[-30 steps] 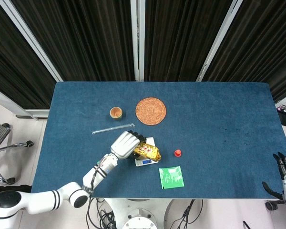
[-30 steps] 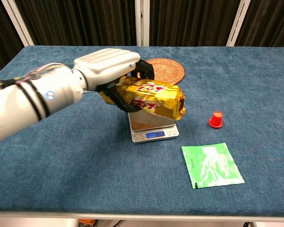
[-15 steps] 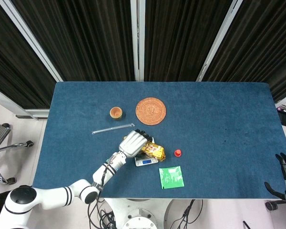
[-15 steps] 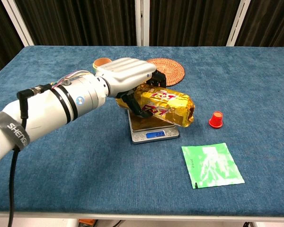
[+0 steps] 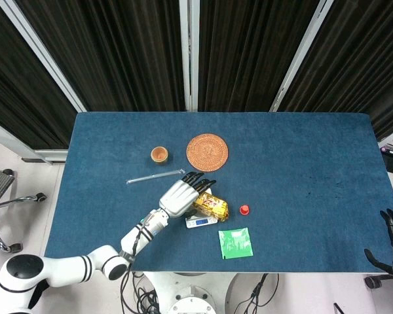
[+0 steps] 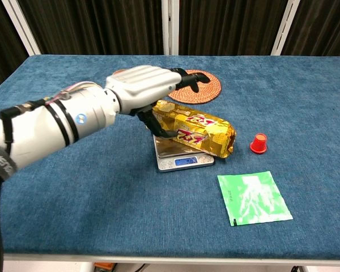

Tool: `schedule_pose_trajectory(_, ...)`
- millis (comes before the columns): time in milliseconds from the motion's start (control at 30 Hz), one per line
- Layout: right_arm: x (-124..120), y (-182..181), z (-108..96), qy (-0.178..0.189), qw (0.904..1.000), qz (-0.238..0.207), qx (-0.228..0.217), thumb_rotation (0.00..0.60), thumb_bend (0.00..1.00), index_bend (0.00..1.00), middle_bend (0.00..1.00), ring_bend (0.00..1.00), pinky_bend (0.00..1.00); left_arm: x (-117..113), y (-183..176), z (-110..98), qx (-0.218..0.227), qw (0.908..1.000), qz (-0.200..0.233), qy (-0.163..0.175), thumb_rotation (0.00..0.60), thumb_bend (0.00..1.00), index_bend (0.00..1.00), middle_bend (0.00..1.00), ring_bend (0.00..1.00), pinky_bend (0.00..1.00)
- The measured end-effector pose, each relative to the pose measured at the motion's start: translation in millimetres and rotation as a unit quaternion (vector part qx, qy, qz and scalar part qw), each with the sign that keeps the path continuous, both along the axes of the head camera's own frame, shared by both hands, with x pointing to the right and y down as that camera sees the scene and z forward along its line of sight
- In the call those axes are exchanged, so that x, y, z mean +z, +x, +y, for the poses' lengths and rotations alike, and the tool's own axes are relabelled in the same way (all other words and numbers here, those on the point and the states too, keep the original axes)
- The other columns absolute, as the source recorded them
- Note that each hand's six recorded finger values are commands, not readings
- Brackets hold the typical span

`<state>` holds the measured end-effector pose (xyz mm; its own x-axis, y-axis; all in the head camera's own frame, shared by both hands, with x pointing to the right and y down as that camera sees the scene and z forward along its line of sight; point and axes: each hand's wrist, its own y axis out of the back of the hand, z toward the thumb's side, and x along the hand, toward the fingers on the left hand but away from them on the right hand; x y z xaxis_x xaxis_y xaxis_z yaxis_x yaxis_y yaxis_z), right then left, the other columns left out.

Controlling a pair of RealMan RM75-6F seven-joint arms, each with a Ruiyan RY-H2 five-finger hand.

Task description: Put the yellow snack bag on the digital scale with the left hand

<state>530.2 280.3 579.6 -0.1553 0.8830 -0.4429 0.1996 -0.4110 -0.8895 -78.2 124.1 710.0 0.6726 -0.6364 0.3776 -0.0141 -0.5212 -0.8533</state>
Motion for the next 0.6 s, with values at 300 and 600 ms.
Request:
schedule_pose_trajectory(300,0.6,-2.0,1.1,0.008,1.0000,-0.001,-0.005,0.600,0.17,0.00,0.00,0.00,0.06,-35.7,-100.4,4.6,-0.069,0.9937,-0.064,0.061,0.600,0.20,0.01,0.13,0.00,0.08)
schedule_pose_trajectory(600,6.1,-10.0,4.7,0.013,0.9995,0.015,-0.026,0.600,0.17,0.00,0.00,0.00,0.05,-82.8,-253.3,73.8,-0.165,0.9708,-0.124,0.122,0.600,0.15,0.01,0.13,0.00,0.04)
